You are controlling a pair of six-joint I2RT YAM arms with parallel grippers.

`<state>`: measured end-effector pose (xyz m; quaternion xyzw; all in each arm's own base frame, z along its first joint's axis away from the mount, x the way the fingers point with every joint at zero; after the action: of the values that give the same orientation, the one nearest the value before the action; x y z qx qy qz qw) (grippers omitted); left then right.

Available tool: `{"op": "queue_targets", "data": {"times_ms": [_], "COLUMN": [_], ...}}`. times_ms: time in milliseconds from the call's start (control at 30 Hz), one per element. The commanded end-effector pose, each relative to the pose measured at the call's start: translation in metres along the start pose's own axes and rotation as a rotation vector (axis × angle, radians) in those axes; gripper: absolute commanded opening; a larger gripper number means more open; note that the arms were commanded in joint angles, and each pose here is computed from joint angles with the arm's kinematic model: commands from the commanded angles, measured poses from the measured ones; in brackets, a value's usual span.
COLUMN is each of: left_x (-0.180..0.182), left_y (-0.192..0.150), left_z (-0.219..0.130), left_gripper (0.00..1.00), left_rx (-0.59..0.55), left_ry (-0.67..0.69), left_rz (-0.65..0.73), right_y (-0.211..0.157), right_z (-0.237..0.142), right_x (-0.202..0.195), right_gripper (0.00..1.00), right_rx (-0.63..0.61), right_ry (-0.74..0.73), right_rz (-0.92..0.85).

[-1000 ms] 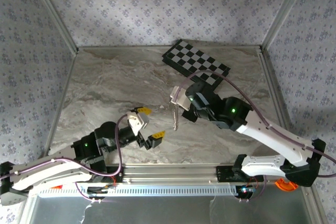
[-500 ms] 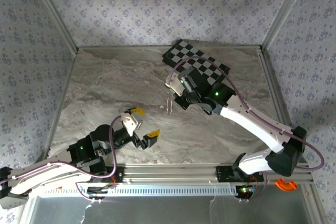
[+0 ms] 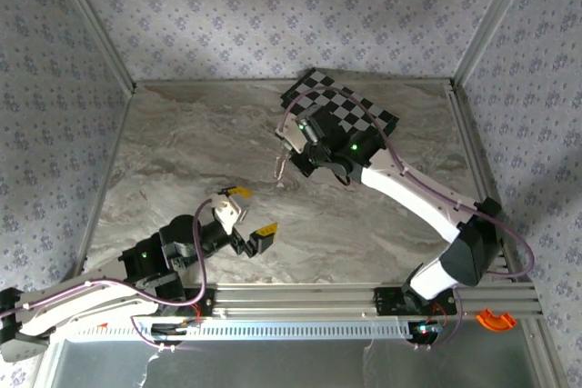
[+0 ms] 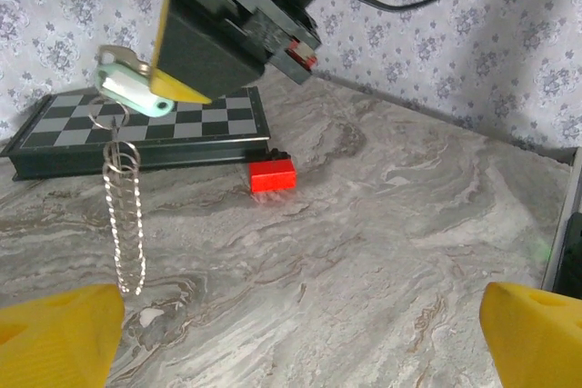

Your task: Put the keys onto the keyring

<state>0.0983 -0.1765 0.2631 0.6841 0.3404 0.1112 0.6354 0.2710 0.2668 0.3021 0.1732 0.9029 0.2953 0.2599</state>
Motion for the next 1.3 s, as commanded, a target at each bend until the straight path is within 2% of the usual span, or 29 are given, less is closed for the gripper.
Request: {"op": "queue_targets", "data": {"times_ms": [0, 600, 1267], "left_x": [0.001, 0.004, 0.007], "left_y": [0.007, 0.009, 0.006], "left_z": [-0.001, -0.005, -0.007], "left_gripper": [0.99, 0.99, 1.00], "left_rx": [-0.023, -0.028, -0.037], "left_ry": [0.017, 0.026, 0.036], "left_rz": [-0.018, -0.030, -0.041], "right_y": [0.021, 0.030, -0.007], "right_z": [-0.001, 0.055, 0.083], "right_x": [-0.009, -0.013, 0.005], "right_gripper": [0.00, 0.00, 0.00], "right_rx": [-0.076, -0.032, 0.058], "right_ry": [0.004, 0.053, 0.107], "right_rz": [0.034, 0.058, 0.104]}}
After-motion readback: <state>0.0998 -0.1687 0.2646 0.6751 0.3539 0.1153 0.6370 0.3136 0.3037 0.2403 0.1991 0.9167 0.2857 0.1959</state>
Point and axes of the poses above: each hand's point on the last joint's axis, 136 mm out from that joint toward the fingers, its own z axis out along the fingers, its own x axis along the line the jaws close on, y = z × x, the point moved 8 cm from there along -z, back along the fingers, and after that the axes turned 12 degrees about -z, right-handed, at the moved point
